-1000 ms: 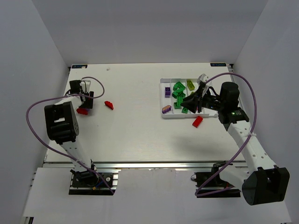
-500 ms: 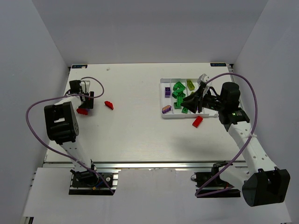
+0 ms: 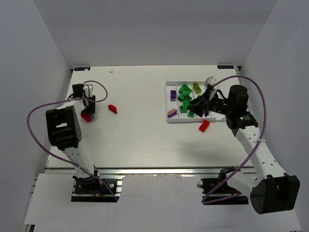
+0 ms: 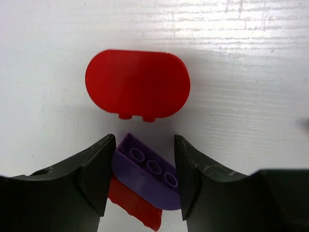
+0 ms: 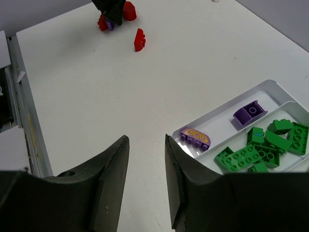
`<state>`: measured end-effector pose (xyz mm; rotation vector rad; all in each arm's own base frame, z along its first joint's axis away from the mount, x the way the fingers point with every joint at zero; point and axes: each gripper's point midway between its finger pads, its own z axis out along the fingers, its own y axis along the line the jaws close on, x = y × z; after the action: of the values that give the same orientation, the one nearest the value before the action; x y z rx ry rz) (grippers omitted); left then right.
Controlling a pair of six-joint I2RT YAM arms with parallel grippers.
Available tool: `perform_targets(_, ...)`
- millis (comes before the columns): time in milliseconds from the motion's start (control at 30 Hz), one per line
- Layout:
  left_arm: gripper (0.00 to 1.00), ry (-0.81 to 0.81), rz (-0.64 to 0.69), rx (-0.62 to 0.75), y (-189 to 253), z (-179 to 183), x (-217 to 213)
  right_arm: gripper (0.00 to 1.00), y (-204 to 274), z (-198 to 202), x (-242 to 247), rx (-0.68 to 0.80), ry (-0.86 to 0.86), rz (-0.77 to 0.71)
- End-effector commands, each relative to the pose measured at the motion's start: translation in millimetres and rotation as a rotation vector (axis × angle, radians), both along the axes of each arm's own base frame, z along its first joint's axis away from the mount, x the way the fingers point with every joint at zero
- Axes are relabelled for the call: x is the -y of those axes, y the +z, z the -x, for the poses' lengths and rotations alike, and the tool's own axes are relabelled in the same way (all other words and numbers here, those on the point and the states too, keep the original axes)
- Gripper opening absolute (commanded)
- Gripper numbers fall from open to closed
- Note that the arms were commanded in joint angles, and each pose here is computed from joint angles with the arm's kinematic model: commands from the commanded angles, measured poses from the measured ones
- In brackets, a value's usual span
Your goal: Sort the legos into containers by color
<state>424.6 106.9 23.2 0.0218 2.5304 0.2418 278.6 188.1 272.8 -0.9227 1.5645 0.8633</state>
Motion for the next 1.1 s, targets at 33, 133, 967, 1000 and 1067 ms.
perform_targets(33, 0.63, 0.015, 0.029, 0.004, 12, 14, 6, 0.41, 23, 4, -3, 0.071, 0.022, -0.022)
perform_targets(133, 0.7, 0.018, 0.03, -0.002, 10, 18, 7, 0.42, 23, 4, -2, 0.072, 0.017, -0.023)
perform_targets(967, 0.9, 0.098, 0.023, -0.097, 3, 67, 13, 0.42, 33, 15, 1, 0.071, 0.036, -0.055)
perform_targets(1000, 0.9, 0.094, 0.023, -0.095, 4, 67, 15, 0.42, 33, 15, 1, 0.069, 0.035, -0.057)
perform_targets(1067, 0.91, 0.084, 0.025, -0.095, 5, 67, 17, 0.42, 33, 16, 3, 0.064, 0.034, -0.061)
